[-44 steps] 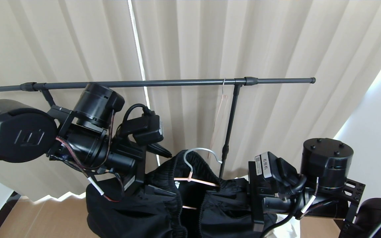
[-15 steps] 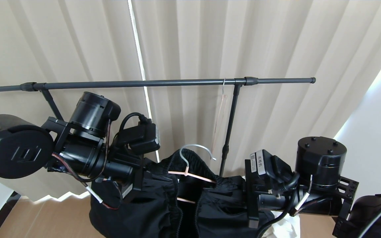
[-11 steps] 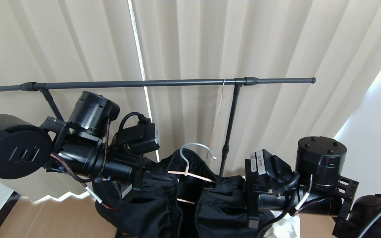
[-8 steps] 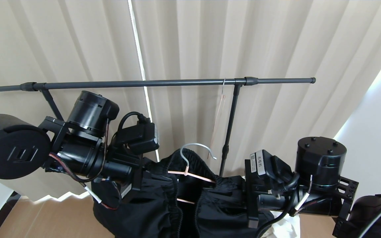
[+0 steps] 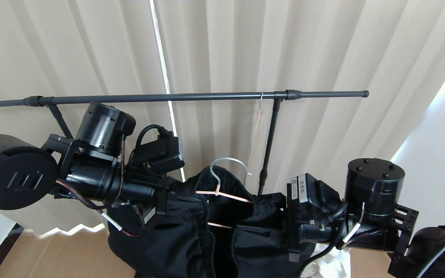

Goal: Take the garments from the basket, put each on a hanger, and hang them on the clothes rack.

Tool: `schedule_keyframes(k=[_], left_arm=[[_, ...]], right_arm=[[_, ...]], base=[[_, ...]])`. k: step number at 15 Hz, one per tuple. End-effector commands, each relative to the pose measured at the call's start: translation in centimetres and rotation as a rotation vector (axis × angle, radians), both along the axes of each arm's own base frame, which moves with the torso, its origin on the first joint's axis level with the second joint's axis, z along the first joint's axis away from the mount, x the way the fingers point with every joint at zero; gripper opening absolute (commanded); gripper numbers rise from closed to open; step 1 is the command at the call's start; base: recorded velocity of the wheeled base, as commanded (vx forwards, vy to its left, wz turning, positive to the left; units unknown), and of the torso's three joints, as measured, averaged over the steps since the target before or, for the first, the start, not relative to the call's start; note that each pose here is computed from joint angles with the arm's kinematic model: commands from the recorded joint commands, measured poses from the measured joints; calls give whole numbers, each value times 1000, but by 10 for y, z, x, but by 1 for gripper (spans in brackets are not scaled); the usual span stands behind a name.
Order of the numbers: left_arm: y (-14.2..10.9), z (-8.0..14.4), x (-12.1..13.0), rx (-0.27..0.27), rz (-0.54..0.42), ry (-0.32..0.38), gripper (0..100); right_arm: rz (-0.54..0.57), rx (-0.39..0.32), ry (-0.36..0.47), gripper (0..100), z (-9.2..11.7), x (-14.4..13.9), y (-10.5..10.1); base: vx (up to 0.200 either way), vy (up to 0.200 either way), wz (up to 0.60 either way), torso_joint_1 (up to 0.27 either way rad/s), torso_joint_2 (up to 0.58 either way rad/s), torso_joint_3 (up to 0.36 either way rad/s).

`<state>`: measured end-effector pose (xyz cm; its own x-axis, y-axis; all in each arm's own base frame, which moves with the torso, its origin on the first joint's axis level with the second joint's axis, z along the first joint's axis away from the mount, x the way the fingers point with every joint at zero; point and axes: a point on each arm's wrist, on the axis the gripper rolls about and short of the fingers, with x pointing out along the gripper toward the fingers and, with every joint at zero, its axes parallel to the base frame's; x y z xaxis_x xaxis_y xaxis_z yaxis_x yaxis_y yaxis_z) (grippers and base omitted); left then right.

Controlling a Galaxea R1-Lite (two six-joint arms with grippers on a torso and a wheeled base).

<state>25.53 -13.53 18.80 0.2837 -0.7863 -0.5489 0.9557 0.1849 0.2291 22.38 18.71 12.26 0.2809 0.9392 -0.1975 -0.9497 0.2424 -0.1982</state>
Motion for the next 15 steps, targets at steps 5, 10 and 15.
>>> schedule_keyframes(k=[5, 10, 15], left_arm=[[7, 4, 3, -17, 27, -32, 0], [21, 12, 1, -32, 73, -60, 0], [29, 23, -7, -73, 123, -51, 0]], right_arm=[[-44, 24, -24, 100, 8, 10, -9], [-78, 75, -2, 100, 22, 13, -19], [-31, 122, 57, 100, 26, 29, -41]], base=[[0, 0, 0, 0, 0, 0], [0, 0, 0, 0, 0, 0], [0, 0, 0, 0, 0, 0]])
